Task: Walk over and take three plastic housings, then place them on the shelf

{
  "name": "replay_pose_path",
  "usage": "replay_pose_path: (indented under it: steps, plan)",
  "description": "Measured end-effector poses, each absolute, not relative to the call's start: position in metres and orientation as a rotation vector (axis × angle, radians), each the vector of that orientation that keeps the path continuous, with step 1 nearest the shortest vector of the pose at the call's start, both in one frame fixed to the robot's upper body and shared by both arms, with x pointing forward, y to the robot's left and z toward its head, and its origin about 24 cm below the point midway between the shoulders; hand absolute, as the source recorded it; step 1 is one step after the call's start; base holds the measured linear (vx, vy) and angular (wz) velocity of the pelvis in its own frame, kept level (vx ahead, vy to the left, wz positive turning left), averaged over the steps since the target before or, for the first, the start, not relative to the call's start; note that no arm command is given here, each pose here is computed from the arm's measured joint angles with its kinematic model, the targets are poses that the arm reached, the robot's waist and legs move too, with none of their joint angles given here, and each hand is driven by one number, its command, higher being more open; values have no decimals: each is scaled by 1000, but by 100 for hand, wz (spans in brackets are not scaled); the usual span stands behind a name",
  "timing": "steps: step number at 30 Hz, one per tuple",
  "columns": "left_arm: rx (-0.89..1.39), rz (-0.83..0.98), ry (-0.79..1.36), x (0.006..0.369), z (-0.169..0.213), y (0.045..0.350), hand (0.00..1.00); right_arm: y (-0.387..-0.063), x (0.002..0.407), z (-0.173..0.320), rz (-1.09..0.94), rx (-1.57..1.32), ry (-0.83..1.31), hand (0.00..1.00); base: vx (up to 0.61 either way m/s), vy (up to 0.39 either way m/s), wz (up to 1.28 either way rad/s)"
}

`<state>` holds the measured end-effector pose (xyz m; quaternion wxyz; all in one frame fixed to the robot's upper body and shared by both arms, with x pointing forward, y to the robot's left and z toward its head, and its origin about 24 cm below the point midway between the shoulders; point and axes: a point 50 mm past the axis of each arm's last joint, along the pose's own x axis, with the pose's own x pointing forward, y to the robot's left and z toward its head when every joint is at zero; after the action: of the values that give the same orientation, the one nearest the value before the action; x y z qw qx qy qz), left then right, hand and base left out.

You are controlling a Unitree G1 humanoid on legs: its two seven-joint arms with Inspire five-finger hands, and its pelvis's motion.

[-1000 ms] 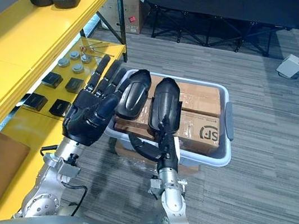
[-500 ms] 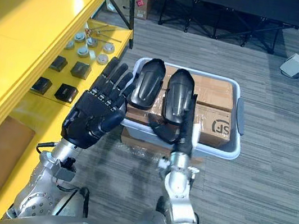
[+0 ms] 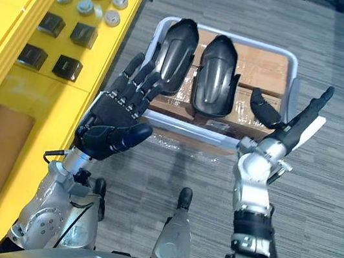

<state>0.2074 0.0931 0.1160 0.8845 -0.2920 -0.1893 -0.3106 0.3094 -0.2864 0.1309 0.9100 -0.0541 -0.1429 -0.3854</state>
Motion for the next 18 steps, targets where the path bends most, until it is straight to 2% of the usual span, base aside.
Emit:
replay_pose_path:
  steps: [6,13,18]
  plan:
    - [-576,-609,-313,225,100,89,100,-308,340,169,-800,-195,-284,100,-47,27,9]
    - [-534,-529,-177,233,74,83,100,-325,353,211,-804,-337,-288,100,-33,30,6]
    - [-538,-476,-145,234,64,85,100,-334,358,216,-798,-401,-212,100,-13,18,7]
